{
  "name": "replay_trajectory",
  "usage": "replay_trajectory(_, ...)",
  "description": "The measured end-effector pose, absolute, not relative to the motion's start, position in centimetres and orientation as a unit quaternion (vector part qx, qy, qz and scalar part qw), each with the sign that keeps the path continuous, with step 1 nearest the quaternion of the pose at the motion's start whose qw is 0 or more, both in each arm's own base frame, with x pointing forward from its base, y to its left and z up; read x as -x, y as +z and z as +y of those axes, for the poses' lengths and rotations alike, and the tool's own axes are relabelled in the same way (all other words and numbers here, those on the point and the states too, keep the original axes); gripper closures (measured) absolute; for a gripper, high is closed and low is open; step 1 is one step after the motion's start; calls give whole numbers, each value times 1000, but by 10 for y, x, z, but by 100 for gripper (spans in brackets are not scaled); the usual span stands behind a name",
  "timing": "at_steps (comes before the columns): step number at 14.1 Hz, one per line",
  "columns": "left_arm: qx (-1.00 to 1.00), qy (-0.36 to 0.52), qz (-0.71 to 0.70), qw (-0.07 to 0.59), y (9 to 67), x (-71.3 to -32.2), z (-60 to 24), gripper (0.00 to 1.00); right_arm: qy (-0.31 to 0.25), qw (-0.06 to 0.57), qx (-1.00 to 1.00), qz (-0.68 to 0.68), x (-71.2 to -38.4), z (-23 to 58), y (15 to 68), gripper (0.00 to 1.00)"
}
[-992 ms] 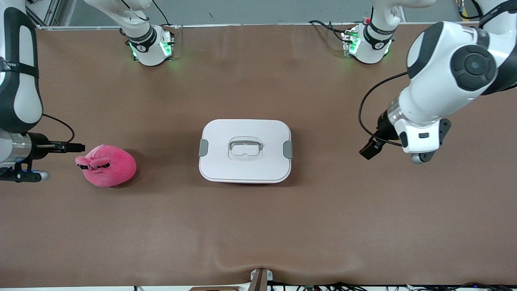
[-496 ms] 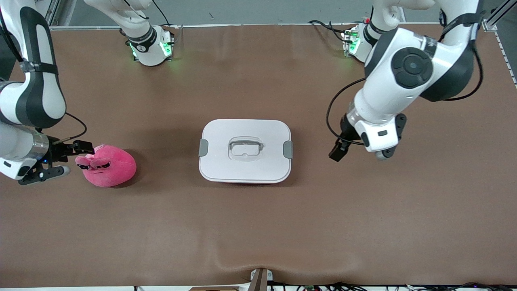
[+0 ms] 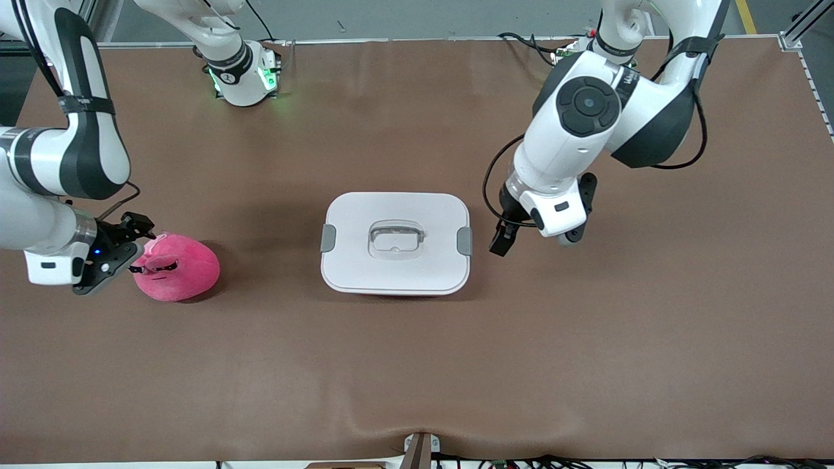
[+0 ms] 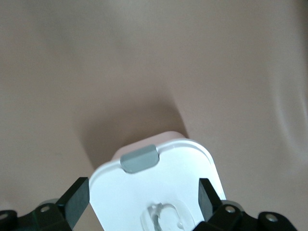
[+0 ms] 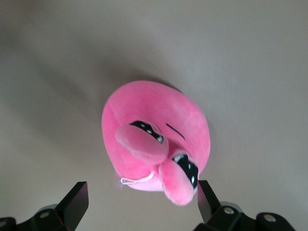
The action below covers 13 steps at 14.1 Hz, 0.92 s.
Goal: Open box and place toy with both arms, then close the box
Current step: 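Lower the left gripper onto the lid handle while the right gripper nears the plush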
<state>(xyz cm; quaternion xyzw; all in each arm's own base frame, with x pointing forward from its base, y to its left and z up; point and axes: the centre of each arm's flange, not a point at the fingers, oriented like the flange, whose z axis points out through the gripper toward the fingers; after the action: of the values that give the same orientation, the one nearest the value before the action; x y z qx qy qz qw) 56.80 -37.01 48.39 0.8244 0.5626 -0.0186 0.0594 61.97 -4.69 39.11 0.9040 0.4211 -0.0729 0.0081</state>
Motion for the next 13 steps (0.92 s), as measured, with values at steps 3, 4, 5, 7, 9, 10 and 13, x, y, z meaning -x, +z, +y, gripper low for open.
replay_trajectory(3,-804,-21,590,66,478,-559,-394,0,-72,4,-865,497,-620,-42,386,0)
replay_trajectory(4,-799,-23,598,66,474,-555,-402,0,-75,0,-851,520,-619,-42,382,0)
replay_trajectory(5,-793,-26,606,64,469,-553,-410,0,-76,-3,-837,542,-620,-41,377,0)
replay_trajectory(7,-780,-31,622,62,458,-548,-428,0,-71,-2,-813,578,-620,-38,366,0)
replay_trajectory(9,-767,-36,638,58,447,-544,-445,0,-63,1,-791,609,-623,-37,355,0)
replay_trajectory(10,-761,-38,645,57,440,-542,-454,0,-60,2,-782,620,-625,-37,349,0)
replay_trajectory(13,-749,-41,658,62,423,-538,-474,0,-63,-1,-773,632,-627,-37,330,0)
